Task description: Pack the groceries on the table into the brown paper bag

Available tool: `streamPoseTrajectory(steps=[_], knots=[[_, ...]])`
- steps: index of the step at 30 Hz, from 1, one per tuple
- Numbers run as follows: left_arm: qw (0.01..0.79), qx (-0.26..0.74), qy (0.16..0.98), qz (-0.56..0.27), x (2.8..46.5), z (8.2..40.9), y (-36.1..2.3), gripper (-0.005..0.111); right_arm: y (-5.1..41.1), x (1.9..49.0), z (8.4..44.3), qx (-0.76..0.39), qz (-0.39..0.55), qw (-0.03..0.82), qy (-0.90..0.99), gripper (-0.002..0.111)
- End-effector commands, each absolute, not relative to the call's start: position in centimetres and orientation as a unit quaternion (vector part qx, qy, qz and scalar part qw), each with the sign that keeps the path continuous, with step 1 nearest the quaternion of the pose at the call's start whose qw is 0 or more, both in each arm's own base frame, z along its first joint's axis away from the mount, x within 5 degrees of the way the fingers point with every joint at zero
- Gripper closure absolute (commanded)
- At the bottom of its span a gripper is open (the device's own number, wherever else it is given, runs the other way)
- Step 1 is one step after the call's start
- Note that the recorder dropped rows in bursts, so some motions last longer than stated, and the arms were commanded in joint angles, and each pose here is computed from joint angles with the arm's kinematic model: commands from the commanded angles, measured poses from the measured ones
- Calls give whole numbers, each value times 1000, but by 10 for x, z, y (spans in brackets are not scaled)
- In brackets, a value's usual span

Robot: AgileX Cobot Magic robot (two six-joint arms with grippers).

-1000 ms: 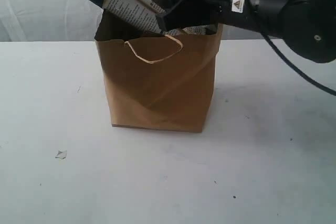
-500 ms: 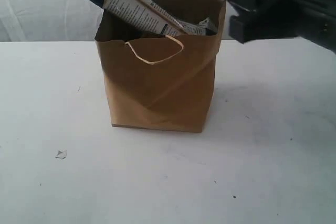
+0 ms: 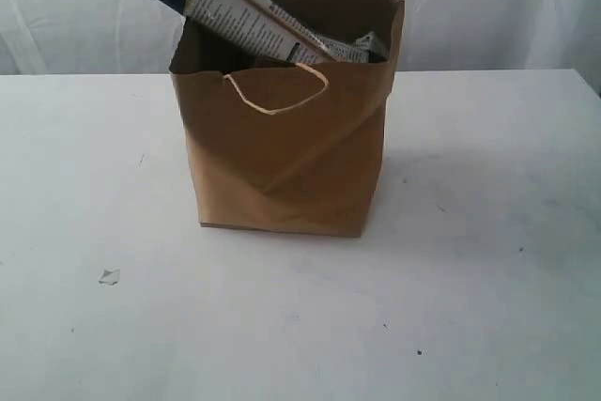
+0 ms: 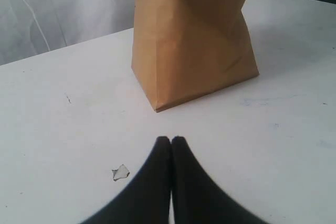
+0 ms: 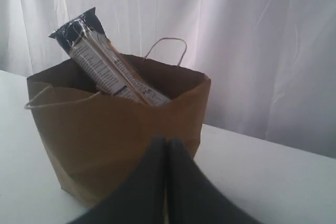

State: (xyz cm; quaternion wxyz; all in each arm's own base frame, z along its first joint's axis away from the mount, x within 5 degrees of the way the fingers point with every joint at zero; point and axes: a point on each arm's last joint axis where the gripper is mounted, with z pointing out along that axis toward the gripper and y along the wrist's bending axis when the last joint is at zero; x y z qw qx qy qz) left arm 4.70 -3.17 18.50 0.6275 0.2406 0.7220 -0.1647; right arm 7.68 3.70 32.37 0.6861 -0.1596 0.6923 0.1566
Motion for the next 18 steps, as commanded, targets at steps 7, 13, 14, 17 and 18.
streamPoseTrajectory(steps=[7,13,14,17,18], knots=[[628,241,721,-168,47,184,-32,107,16,44,288,-144,138,635,746,108],[628,241,721,-168,47,184,-32,107,21,46,267,-133,169,603,769,108],[628,241,721,-168,47,184,-32,107,22,47,261,-130,176,593,775,108],[628,241,721,-168,47,184,-32,107,27,48,241,-116,203,562,794,108],[628,241,721,-168,47,184,-32,107,28,49,234,-112,209,554,798,108]])
